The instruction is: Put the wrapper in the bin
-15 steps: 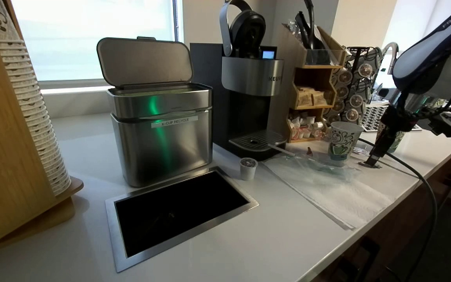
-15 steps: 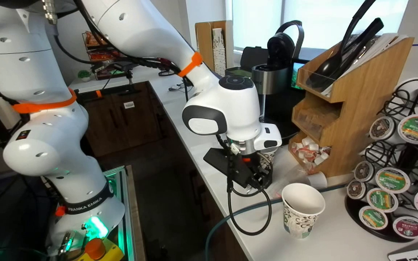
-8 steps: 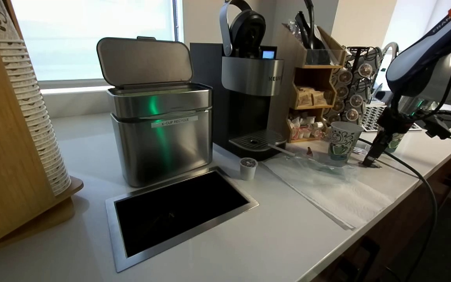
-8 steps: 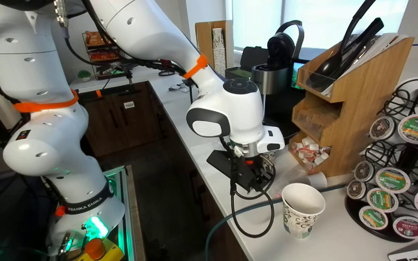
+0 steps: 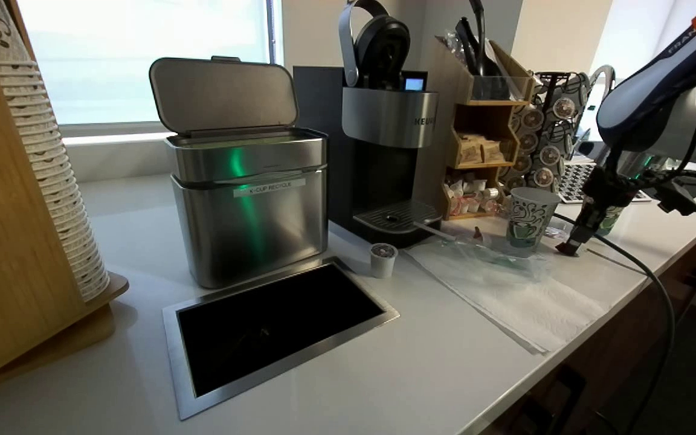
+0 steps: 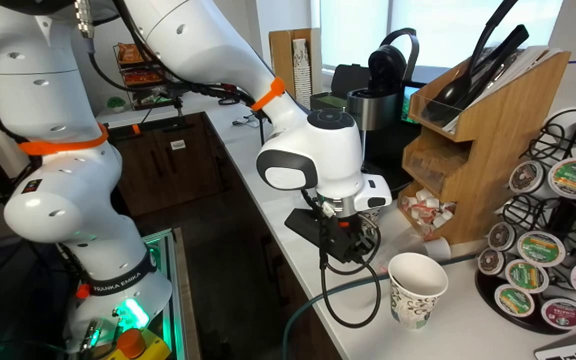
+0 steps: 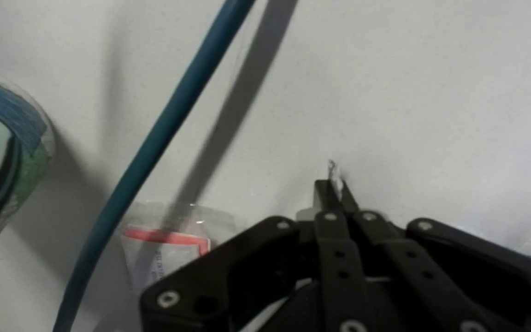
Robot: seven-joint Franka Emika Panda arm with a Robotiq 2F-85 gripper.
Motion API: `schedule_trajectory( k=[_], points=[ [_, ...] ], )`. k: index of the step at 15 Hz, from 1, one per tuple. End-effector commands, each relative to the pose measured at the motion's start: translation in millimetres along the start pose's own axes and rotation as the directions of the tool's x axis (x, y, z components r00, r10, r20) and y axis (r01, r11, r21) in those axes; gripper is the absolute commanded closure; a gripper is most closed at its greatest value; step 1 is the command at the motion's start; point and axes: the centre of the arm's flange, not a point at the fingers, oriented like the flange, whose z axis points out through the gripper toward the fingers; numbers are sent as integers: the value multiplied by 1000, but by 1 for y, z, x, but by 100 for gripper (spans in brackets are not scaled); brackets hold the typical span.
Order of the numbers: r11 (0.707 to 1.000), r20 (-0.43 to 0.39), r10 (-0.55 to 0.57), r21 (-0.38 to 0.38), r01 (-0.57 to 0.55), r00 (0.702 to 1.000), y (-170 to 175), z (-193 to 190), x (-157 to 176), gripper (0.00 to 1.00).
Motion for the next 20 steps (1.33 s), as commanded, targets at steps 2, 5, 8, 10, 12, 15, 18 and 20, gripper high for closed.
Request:
schedule_trajectory(
  k=[2, 5, 8, 10, 12, 15, 18, 20],
  points=[
    [971, 43, -240, -4, 240, 970, -49, -48, -33, 100],
    [923, 6, -382, -53, 382, 924, -79, -83, -48, 100],
    [866, -64, -496, -110, 487, 866, -107, -122, -44, 100],
    [826, -123, -562, -146, 545, 818, -129, -148, -11, 100],
    [770, -167, -637, -185, 610, 753, -160, -176, 29, 100],
    [677, -218, -734, -176, 714, 643, -232, -208, 78, 100],
    [621, -164, -783, -134, 772, 601, -297, -218, 116, 100],
    [617, -192, -785, -162, 770, 589, -297, -219, 97, 99]
  ],
)
